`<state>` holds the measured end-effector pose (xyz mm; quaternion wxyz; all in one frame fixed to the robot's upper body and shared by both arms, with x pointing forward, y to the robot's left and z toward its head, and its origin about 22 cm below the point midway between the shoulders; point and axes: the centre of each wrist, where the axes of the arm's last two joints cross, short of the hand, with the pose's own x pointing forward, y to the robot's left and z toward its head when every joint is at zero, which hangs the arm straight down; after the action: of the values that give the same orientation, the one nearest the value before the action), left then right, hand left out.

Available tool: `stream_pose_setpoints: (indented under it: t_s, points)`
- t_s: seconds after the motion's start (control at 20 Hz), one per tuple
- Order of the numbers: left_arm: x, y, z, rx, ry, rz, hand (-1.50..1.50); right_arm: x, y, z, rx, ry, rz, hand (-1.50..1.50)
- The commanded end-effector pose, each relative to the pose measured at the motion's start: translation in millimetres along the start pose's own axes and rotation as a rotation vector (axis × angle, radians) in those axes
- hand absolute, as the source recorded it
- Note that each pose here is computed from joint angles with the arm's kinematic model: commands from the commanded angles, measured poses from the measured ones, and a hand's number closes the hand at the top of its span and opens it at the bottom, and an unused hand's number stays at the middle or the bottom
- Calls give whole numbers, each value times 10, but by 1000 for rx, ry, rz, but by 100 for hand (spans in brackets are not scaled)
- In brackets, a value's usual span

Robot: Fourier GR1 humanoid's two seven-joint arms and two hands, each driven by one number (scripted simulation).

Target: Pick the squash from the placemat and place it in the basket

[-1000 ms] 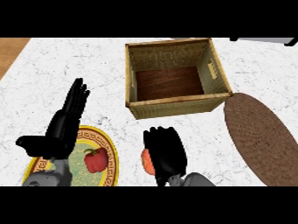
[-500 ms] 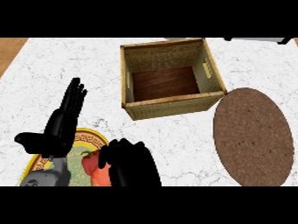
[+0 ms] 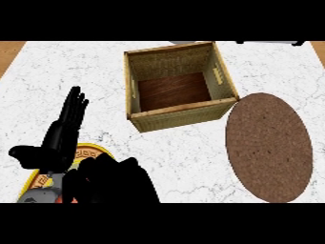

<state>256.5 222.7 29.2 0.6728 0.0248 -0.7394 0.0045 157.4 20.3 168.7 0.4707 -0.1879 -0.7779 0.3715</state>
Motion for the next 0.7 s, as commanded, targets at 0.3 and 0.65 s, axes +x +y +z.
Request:
stream_pose_setpoints:
  t_s: [0.3,0.65]
  points:
    - [-68,202,63,62,18,-9,0,285,-266,-277,-96,249,137,150]
    - [-73,115,204,45,-13,6,0,273,-404,-706,-132,303,165,150]
